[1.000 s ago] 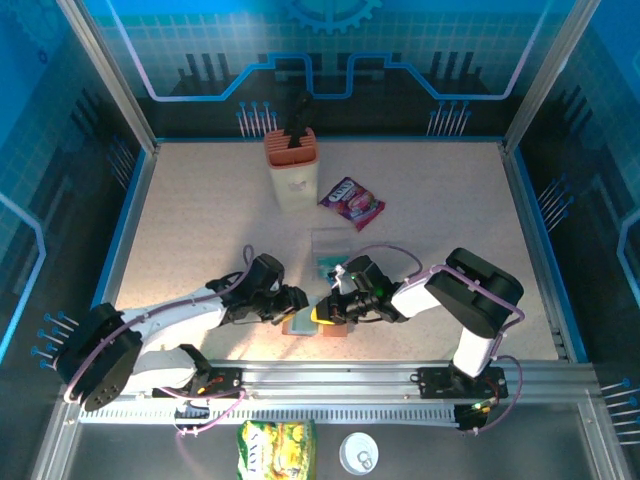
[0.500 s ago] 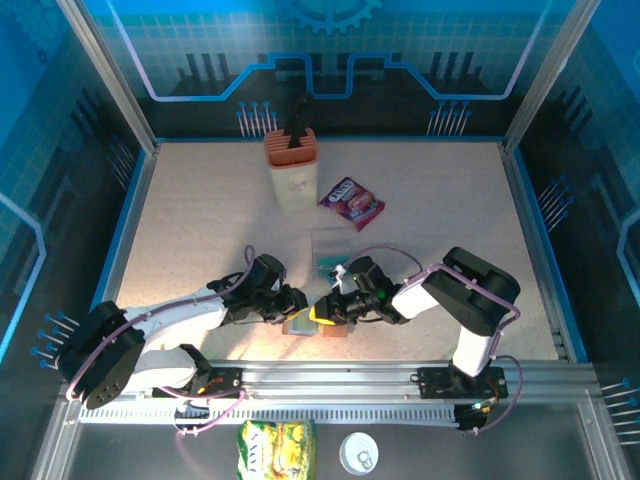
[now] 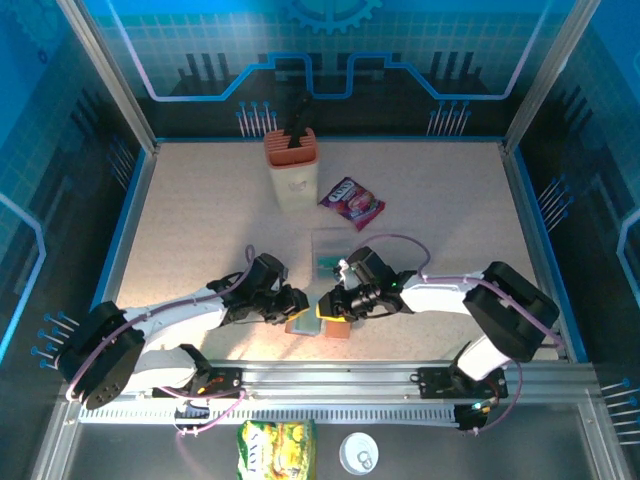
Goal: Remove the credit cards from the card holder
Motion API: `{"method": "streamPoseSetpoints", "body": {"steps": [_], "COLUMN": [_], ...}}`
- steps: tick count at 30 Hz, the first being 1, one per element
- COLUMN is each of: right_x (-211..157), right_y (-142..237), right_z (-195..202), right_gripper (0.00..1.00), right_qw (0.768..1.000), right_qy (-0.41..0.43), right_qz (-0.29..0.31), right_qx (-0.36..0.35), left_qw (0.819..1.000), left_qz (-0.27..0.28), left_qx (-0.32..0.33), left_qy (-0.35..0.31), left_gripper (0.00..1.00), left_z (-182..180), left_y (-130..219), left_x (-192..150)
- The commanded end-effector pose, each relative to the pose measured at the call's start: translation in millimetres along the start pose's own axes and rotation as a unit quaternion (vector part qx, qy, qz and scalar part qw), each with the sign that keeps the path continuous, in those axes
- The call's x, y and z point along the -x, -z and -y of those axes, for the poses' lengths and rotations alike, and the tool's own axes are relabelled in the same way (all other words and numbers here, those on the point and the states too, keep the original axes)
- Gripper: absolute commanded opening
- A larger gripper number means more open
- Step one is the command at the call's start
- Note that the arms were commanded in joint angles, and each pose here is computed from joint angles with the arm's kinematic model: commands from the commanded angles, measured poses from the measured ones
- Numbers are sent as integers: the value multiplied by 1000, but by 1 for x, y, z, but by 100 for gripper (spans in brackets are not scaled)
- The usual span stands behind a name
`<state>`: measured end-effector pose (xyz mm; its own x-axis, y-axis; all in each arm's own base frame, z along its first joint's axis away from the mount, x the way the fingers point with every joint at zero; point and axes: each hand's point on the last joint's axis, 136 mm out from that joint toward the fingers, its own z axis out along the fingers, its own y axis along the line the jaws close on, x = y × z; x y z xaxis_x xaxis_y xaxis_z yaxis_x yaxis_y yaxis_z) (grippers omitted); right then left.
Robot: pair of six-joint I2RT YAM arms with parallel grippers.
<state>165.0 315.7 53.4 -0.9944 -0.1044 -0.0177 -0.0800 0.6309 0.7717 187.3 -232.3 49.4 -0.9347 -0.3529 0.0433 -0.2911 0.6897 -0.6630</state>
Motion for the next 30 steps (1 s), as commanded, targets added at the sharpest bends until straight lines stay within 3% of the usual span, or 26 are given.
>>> {"method": "streamPoseSetpoints", "body": {"steps": [1,15,22,30], "right_x": [-9,-13,-17,-19], "right_y": [15,60,79,77], "right_z": [15,45,58,67], "right_gripper": [35,38,39,43], "right_qw": [998,979,970,970], "right_qy": [1,26,28,16], "right_qz": [-10,19,36,34], "right_qx": [-62,-202,-238,-239], "left_qw": [999,996,994,994], "left_qz": [-9,-49,-76,-89], "left_qx": [-33,-54,-52,-13], "left_qy": [-13,-44,-54,-69], "left_gripper": [27,42,44,50], "left_z": [21,60,75,68], "left_y": [5,-14,-38,-50], "left_x": [0,-10,-21,-23]}}
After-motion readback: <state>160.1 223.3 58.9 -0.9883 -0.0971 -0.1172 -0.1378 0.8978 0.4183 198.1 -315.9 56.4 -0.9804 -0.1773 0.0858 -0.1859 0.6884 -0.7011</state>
